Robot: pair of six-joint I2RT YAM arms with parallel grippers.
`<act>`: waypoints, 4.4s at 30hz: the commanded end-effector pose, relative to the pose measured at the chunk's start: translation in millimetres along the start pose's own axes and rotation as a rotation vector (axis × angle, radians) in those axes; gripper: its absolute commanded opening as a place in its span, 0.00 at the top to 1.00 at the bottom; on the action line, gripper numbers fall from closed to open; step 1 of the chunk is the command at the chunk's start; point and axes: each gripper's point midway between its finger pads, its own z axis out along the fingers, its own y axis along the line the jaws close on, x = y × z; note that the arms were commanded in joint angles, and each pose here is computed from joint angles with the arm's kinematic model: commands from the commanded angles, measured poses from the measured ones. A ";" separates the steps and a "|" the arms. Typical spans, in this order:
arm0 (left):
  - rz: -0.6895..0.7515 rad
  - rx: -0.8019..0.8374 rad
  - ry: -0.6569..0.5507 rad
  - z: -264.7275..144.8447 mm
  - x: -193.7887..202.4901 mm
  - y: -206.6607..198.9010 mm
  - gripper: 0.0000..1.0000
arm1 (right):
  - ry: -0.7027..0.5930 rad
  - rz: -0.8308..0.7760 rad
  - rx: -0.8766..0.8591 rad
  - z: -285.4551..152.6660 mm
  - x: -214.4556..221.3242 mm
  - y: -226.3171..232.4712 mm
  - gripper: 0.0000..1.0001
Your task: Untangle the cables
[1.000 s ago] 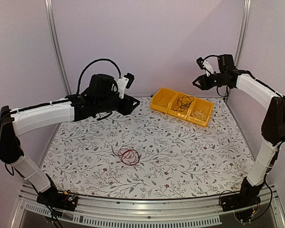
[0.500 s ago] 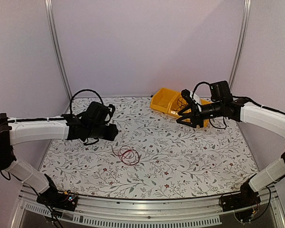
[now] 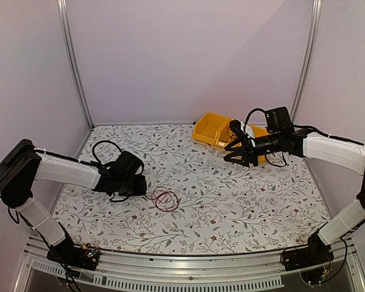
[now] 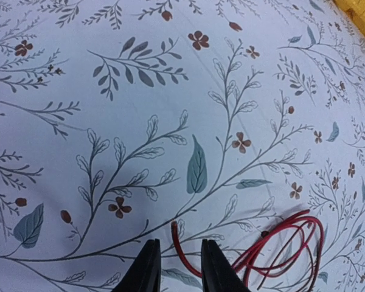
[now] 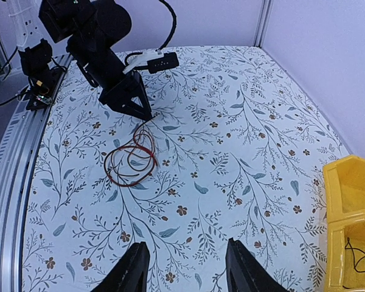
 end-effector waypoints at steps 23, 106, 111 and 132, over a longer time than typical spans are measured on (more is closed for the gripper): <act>0.250 0.429 -0.552 -172.8 -146.4 -108.2 1.00 | -0.015 0.021 -0.011 6.2 -5.4 -2.8 0.52; 0.563 0.658 -0.872 -212.9 -59.7 -165.0 0.32 | -0.061 0.301 -0.273 60.0 -157.7 38.6 1.00; 0.667 0.485 -0.945 -235.9 -63.5 -167.0 0.39 | -0.064 0.339 -0.225 59.4 -158.2 31.9 1.00; 0.685 0.288 -0.708 -155.8 -90.1 -218.1 0.61 | -0.064 0.456 -0.140 57.1 -149.6 23.7 1.00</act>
